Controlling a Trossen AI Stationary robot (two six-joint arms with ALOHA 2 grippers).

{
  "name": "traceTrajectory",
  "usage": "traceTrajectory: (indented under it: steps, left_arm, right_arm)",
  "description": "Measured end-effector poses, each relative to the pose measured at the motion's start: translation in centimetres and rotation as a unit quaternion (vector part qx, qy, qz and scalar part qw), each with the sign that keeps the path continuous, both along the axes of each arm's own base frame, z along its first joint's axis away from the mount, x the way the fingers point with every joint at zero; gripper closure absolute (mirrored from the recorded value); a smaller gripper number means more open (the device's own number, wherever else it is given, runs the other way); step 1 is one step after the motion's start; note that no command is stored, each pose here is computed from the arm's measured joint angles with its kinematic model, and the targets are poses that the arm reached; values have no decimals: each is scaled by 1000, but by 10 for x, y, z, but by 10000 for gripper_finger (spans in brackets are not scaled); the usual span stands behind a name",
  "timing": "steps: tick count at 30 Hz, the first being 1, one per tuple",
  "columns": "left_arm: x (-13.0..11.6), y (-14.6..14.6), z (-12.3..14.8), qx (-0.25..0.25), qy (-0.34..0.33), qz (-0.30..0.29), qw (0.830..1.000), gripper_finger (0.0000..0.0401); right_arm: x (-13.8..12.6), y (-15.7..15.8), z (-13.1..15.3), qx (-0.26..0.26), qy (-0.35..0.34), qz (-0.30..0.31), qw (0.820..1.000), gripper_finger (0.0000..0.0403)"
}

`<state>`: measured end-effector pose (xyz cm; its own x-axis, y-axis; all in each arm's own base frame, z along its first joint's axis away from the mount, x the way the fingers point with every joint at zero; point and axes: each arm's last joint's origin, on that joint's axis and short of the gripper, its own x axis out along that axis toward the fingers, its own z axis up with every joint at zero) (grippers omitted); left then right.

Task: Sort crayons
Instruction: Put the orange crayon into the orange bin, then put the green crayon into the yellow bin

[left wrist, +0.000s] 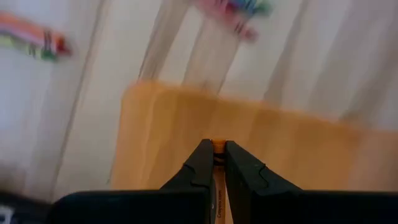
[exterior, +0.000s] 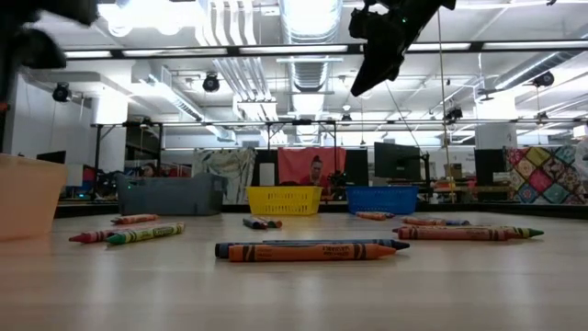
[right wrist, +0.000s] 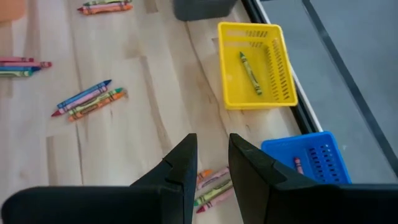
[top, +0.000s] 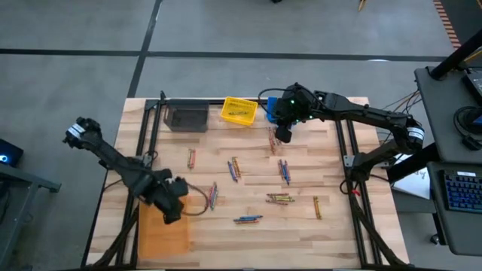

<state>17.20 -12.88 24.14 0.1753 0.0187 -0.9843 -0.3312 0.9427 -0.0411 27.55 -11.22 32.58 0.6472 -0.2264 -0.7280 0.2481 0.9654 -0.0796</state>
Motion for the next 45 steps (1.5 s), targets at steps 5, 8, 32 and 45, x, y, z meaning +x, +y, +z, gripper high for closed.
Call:
traceTrajectory:
  steps: [5,8,32,45]
  left_arm:
    - [-7,-9,-22,52,18,-22,998,401]
    - [-7,-11,-31,81,18,-28,996,401]
    - [3,-22,-49,115,61,-74,989,306]
    - [16,-4,24,119,-109,-35,986,305]
  right_arm:
    - [3,7,0,4,-1,8,1000,321]
    - [4,11,0,7,-2,10,1000,321]
    - [5,15,0,7,-2,16,1000,321]
    - [6,17,0,38,-11,-13,999,321]
